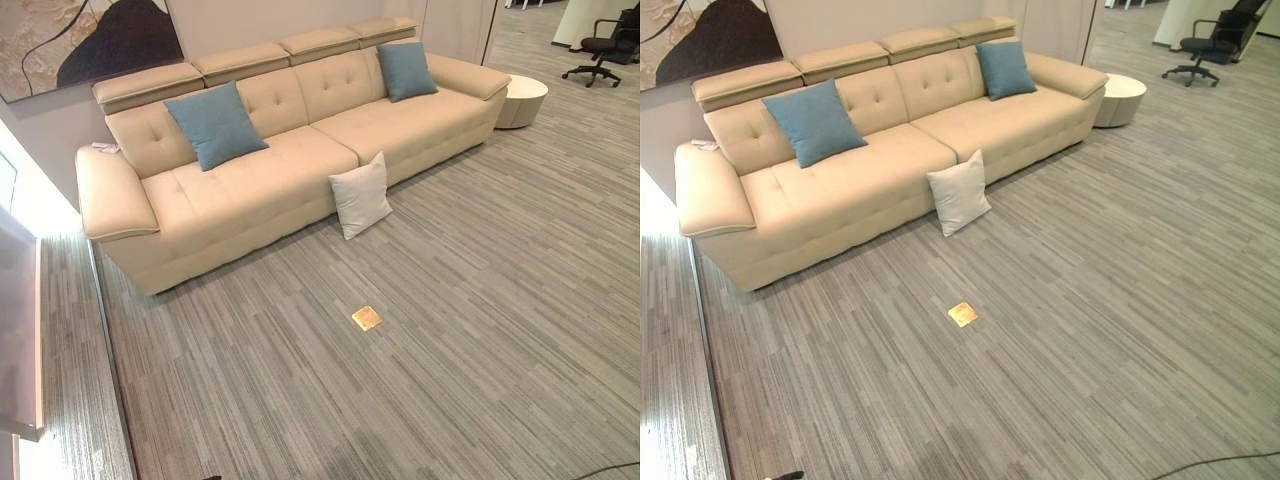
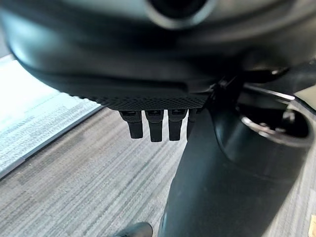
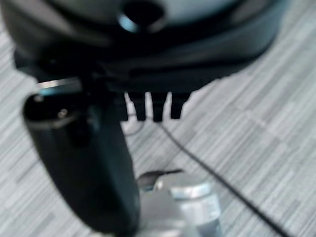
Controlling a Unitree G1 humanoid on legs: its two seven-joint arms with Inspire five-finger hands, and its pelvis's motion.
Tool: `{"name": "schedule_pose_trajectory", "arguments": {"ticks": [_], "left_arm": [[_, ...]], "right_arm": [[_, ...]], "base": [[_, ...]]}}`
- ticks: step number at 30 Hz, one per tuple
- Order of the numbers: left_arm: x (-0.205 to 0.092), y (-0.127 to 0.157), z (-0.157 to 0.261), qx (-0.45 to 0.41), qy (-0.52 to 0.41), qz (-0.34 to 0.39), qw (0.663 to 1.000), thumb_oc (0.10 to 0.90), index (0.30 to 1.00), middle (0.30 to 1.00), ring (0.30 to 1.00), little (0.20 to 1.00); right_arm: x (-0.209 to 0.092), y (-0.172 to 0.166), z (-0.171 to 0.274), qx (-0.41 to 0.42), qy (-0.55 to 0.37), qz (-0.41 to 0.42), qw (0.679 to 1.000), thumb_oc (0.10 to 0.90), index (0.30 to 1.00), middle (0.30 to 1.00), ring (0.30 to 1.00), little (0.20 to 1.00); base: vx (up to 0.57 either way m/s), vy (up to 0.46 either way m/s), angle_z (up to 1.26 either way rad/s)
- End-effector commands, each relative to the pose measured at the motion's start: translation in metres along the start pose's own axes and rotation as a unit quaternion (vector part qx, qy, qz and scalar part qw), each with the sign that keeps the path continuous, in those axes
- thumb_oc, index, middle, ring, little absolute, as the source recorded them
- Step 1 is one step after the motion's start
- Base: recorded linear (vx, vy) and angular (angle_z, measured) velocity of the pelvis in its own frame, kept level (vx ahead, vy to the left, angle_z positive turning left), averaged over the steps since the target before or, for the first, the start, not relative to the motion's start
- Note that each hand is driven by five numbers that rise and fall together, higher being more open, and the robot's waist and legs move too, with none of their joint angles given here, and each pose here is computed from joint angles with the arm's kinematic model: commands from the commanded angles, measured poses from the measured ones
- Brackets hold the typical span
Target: Pick up all the scattered cushions and arrange them neatly on the sofa.
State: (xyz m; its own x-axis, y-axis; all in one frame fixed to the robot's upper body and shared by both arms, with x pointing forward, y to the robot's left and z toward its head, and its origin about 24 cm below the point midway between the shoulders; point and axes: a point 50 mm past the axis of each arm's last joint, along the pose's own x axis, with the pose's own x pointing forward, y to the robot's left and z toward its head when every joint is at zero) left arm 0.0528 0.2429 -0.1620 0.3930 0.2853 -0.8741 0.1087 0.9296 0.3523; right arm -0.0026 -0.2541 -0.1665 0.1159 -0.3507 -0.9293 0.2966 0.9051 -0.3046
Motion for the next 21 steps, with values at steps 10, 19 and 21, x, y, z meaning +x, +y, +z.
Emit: {"name": "schedule_pose_trajectory", "arguments": {"ticks": [10, 19, 21], "left_arm": [[0.006, -0.006, 0.022, -0.026, -0.017, -0.026, 0.999, 0.800, 0.900, 0.900, 0.900, 0.900], [0.008, -0.010, 0.039, -0.006, -0.052, -0.018, 0.998, 0.800, 0.900, 0.900, 0.900, 0.900], [0.008, -0.011, 0.040, -0.001, -0.054, -0.021, 0.998, 0.800, 0.900, 0.900, 0.900, 0.900]], "right_arm": [[0.000, 0.014, 0.006, -0.061, -0.002, 0.049, 0.997, 0.800, 0.900, 0.900, 0.900, 0.900], [-0.001, 0.038, 0.030, -0.101, -0.051, 0.088, 0.990, 0.800, 0.900, 0.900, 0.900, 0.900], [0.000, 0.037, 0.032, -0.114, -0.054, 0.088, 0.988, 0.800, 0.900, 0.900, 0.900, 0.900]], "base": [[0.00, 0.000, 0.00], [0.00, 0.000, 0.00], [0.00, 0.000, 0.00]]}}
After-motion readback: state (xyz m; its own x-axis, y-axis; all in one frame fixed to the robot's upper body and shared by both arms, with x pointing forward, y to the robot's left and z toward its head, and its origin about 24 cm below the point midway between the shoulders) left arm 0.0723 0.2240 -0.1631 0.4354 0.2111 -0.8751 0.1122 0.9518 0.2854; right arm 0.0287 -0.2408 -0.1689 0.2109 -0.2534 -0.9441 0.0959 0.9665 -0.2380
